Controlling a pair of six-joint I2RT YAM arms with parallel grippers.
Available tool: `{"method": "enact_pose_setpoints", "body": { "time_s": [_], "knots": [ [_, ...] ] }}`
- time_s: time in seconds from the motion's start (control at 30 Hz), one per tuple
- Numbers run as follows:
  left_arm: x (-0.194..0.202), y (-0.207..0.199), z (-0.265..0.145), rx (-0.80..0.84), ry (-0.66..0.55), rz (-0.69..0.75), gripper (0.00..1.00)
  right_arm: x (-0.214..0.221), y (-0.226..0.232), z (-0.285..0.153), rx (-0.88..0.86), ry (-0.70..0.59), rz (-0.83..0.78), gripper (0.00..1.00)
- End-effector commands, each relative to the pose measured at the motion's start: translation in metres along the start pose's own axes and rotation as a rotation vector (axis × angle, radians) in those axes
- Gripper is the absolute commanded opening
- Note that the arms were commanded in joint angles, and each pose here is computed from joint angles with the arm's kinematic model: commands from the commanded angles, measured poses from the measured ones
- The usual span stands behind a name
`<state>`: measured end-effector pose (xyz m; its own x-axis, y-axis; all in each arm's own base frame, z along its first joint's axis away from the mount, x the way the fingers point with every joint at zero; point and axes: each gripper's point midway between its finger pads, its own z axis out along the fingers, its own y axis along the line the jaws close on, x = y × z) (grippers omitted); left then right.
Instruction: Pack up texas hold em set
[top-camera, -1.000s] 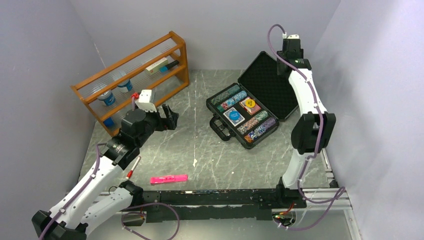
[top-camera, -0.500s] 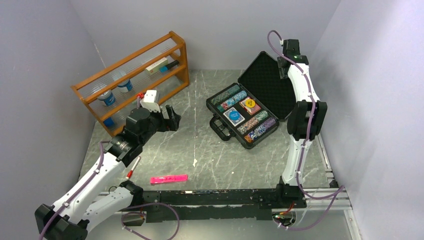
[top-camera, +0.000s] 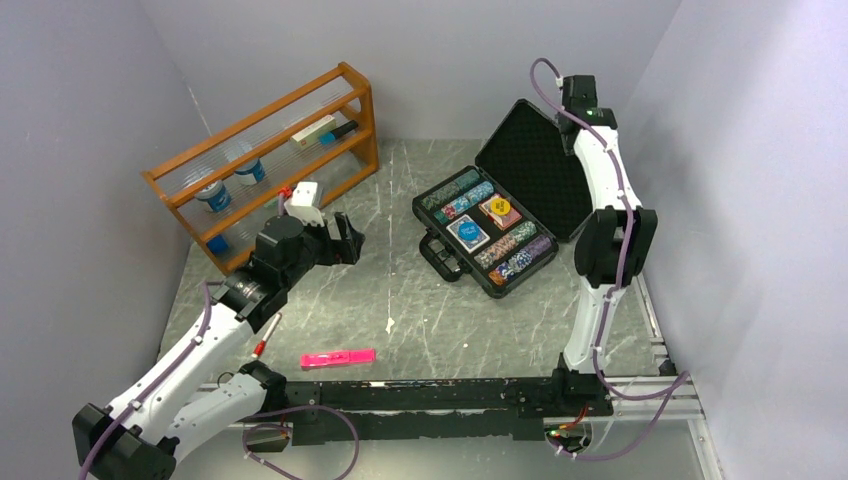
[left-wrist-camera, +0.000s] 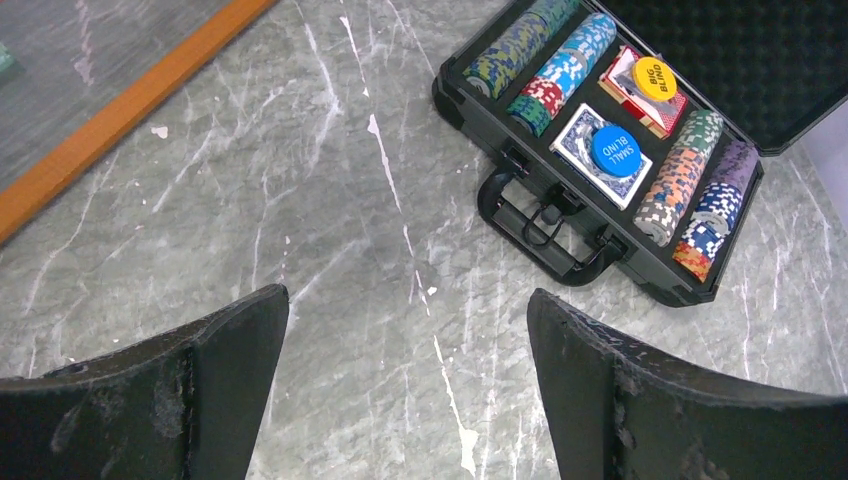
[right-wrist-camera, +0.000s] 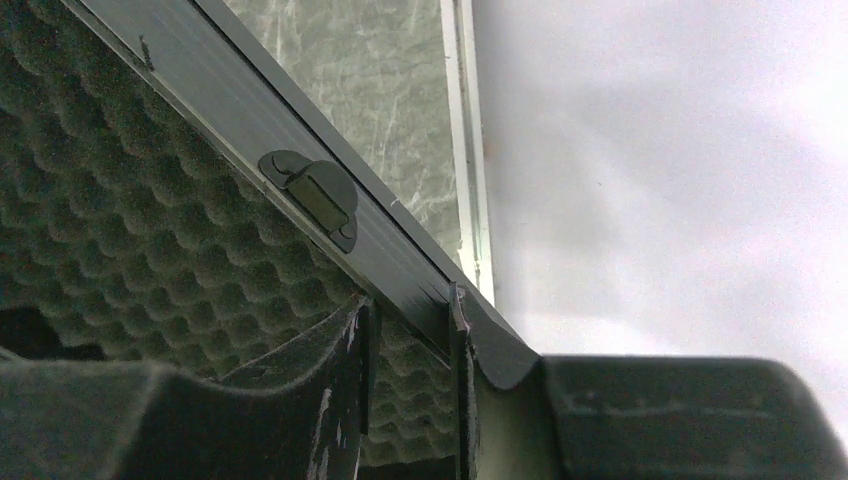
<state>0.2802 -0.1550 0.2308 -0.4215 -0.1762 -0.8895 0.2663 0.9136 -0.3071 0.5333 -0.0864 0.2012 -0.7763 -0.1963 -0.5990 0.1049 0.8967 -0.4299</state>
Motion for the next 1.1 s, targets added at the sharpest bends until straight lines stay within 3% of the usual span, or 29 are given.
{"method": "enact_pose_setpoints", "body": {
  "time_s": [0.0,0.37,0.53,0.77,0.9,1.07],
  "knots": [
    [-0.007,-0.005,0.000,0.026,-0.030,-0.007,0.94,0.025,0.092,-0.056,-0.218,0.049,-0.032,0.25],
    [-0.007,-0.007,0.001,0.037,-0.025,-0.010,0.93,0.080,0.159,-0.143,-0.283,0.037,-0.083,0.28],
    [-0.006,-0.009,0.000,0.047,-0.027,-0.015,0.93,0.111,0.183,-0.186,-0.497,0.030,-0.103,0.29],
    [-0.003,-0.013,0.004,0.069,-0.012,-0.018,0.92,0.109,0.211,-0.263,-0.895,-0.133,-0.052,0.33],
    [0.004,-0.016,0.007,0.083,0.012,-0.036,0.92,0.102,0.215,-0.273,-0.938,-0.172,0.005,0.36],
    [0.013,-0.017,0.009,0.095,0.033,-0.066,0.92,0.103,0.223,-0.243,-0.853,-0.138,0.068,0.40]
  ]
}}
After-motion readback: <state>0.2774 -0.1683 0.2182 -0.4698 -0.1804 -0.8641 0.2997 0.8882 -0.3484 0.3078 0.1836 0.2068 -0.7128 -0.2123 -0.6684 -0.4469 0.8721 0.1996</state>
